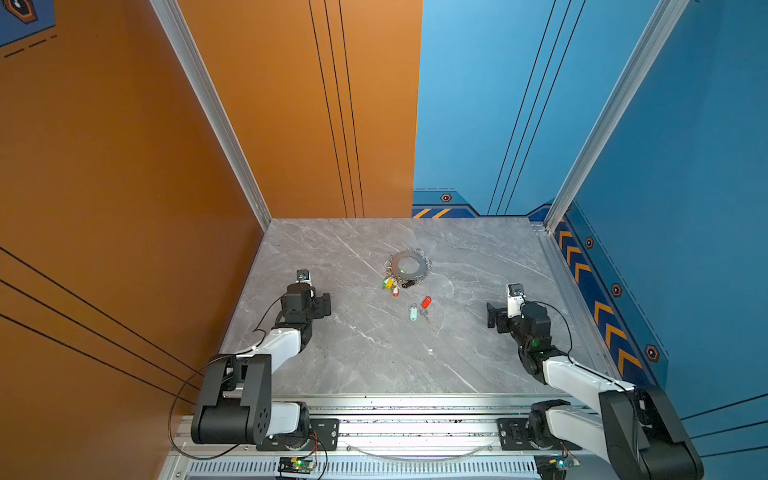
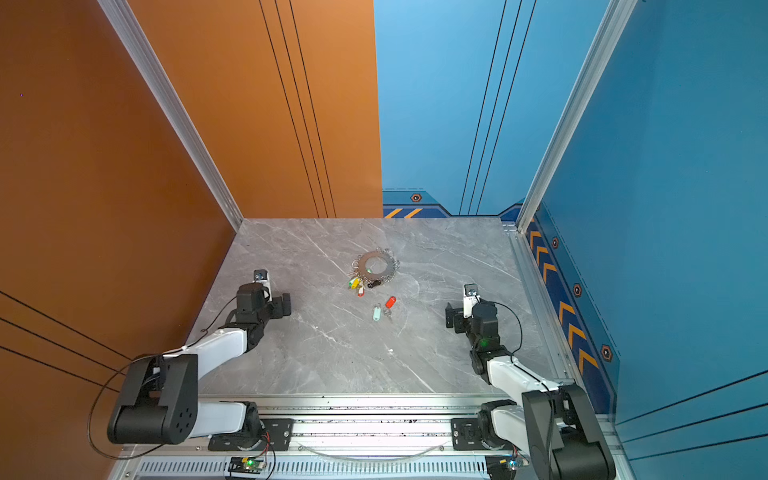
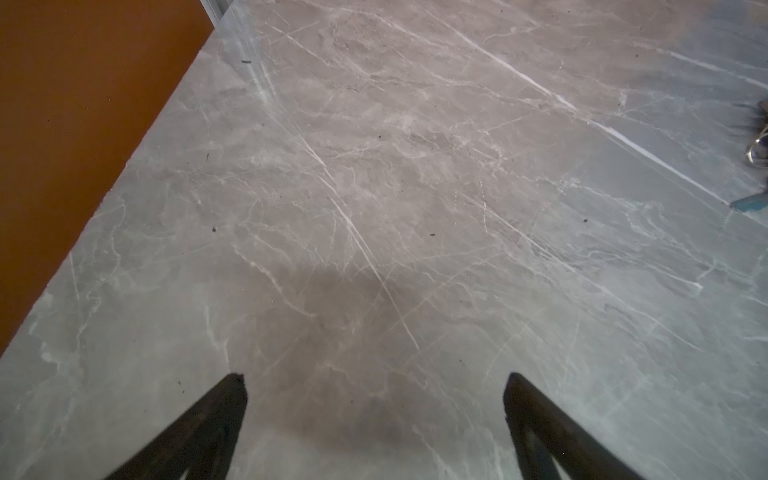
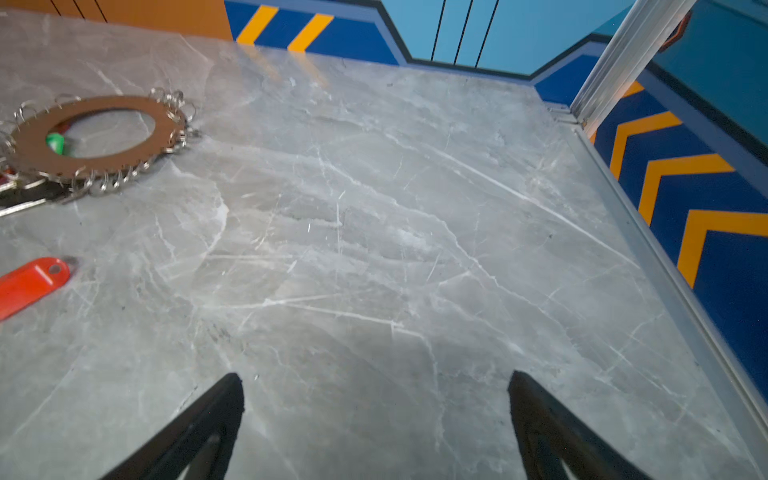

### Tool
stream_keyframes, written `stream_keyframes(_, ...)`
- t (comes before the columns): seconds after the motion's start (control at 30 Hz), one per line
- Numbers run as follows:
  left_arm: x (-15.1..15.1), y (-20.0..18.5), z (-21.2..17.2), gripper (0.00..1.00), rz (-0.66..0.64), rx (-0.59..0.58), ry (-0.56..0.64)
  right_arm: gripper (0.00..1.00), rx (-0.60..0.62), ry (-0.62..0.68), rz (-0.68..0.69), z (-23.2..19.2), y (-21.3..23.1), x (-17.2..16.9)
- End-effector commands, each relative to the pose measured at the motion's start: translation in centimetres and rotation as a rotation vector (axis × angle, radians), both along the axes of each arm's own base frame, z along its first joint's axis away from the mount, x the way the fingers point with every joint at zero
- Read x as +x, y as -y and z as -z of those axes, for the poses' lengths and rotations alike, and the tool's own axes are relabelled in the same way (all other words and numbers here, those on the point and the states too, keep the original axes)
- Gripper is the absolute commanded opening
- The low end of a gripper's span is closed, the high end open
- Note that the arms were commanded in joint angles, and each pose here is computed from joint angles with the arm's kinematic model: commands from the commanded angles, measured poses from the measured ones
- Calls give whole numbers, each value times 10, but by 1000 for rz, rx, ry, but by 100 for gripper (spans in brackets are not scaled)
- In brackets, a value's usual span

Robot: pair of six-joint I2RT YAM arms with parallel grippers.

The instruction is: Remove the keys from the keyring

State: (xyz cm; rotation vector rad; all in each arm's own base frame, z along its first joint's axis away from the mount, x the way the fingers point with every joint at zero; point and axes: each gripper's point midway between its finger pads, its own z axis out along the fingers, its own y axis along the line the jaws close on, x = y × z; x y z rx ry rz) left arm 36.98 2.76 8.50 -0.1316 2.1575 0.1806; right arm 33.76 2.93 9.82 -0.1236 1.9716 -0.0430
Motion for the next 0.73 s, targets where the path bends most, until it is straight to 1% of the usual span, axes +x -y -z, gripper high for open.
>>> stream_keyframes(0.0,12,-6,-17,98,-58,30,102,100,33,136,33,-28,7,17)
stream_keyframes(0.07,16,0,-18,98,-51,49,114,100,42,151,18,-28,7,23)
stream_keyframes(0.17,25,11,-23,98,-35,121,138,100,45,161,1,-24,8,28)
stream_keyframes(0.23,27,14,-20,98,-45,185,161,100,63,168,4,-24,12,28)
stream_keyframes(0.3,29,11,-23,98,-83,220,197,100,85,172,19,-27,17,29)
stream_keyframes(0.43,25,5,-21,98,-109,202,187,100,79,156,-16,-25,11,30)
stream_keyframes(0.63,25,8,-23,98,-95,201,196,100,73,151,-24,-19,8,32)
stream_keyframes(0.7,25,13,-25,98,-72,215,200,100,62,153,-10,-20,9,31)
